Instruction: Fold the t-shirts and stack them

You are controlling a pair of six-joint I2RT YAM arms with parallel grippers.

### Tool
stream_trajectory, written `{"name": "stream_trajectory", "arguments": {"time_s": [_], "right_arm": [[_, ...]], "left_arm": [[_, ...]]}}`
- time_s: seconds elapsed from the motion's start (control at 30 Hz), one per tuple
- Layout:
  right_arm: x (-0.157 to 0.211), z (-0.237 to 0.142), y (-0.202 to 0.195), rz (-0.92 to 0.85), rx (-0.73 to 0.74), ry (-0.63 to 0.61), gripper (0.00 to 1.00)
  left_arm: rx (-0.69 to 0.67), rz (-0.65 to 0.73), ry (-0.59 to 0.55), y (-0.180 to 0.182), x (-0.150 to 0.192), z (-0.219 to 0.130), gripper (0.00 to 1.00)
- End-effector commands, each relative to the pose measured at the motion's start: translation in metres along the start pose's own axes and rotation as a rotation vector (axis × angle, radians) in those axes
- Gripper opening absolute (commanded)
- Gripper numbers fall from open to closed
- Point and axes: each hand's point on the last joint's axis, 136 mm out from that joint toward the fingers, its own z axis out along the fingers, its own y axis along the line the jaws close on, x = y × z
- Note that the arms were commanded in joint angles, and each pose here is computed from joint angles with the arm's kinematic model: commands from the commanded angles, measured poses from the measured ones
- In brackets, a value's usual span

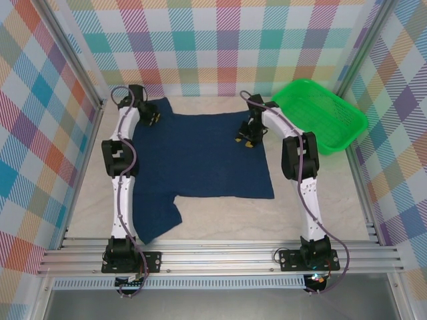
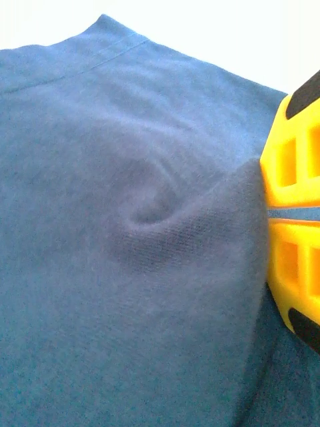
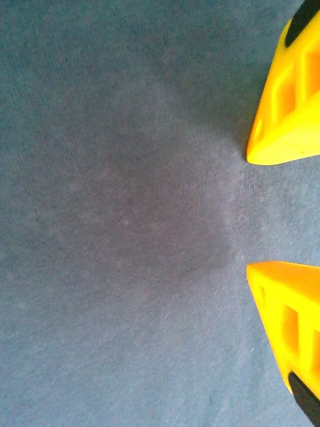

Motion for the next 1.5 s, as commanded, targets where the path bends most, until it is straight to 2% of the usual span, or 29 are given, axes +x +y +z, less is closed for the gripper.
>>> {"name": "stream_trajectory", "arguments": {"time_s": [0.0,0.1,0.17,0.23,0.3,0.4,0.47,0.53,0.63,0.73,0.87,1.0,1.1,1.2,1.3,1.47], "right_arm": [[-0.005,0.017,-0.045,0.067,0.105,0.054,0.44],[-0.013,0.016,-0.048,0.061,0.106,0.053,0.45],[-0.019,0.015,-0.045,0.064,0.08,0.053,0.45],[-0.024,0.012,-0.041,0.053,0.058,0.049,0.45],[-0.03,-0.001,-0.03,0.003,0.033,0.013,0.45],[-0.041,-0.041,-0.006,-0.06,-0.021,-0.088,0.46],[-0.045,-0.071,0.005,-0.076,-0.044,-0.154,0.47],[-0.043,-0.098,0.012,-0.072,-0.061,-0.2,0.48],[-0.03,-0.131,0.013,-0.038,-0.072,-0.238,0.48],[-0.002,-0.147,0.006,0.009,-0.101,-0.23,0.48],[0.058,-0.159,-0.007,0.04,-0.147,-0.173,0.47],[0.127,-0.154,-0.026,0.034,-0.193,-0.067,0.47],[0.173,-0.144,-0.038,0.019,-0.248,0.023,0.47],[0.206,-0.139,-0.05,0.0,-0.288,0.083,0.48],[0.229,-0.136,-0.06,-0.006,-0.302,0.127,0.48],[0.248,-0.138,-0.068,0.005,-0.32,0.156,0.48]], "left_arm": [[-0.007,-0.025,0.111,0.014,0.043,0.048,0.15],[0.112,-0.035,0.101,-0.014,0.044,0.056,0.17],[0.195,-0.021,0.098,-0.034,0.045,0.057,0.22],[0.256,0.017,0.08,-0.057,0.042,0.043,0.29],[0.266,0.057,0.035,-0.077,0.033,0.014,0.38],[0.247,0.12,-0.062,-0.104,0.017,-0.052,0.54],[0.195,0.158,-0.118,-0.109,0.012,-0.095,0.64],[0.094,0.151,-0.158,-0.096,0.012,-0.134,0.67],[-0.122,0.094,-0.167,-0.045,0.025,-0.188,0.66],[-0.24,0.05,-0.118,0.019,0.065,-0.224,0.61],[-0.497,0.034,0.069,0.154,0.152,-0.261,0.54],[-0.573,0.036,0.261,0.254,0.245,-0.29,0.48],[-0.58,0.028,0.329,0.295,0.289,-0.301,0.48],[-0.545,0.02,0.337,0.317,0.31,-0.303,0.48],[-0.518,0.003,0.351,0.329,0.322,-0.299,0.48],[-0.558,0.052,0.309,0.339,0.315,-0.302,0.46]]}}
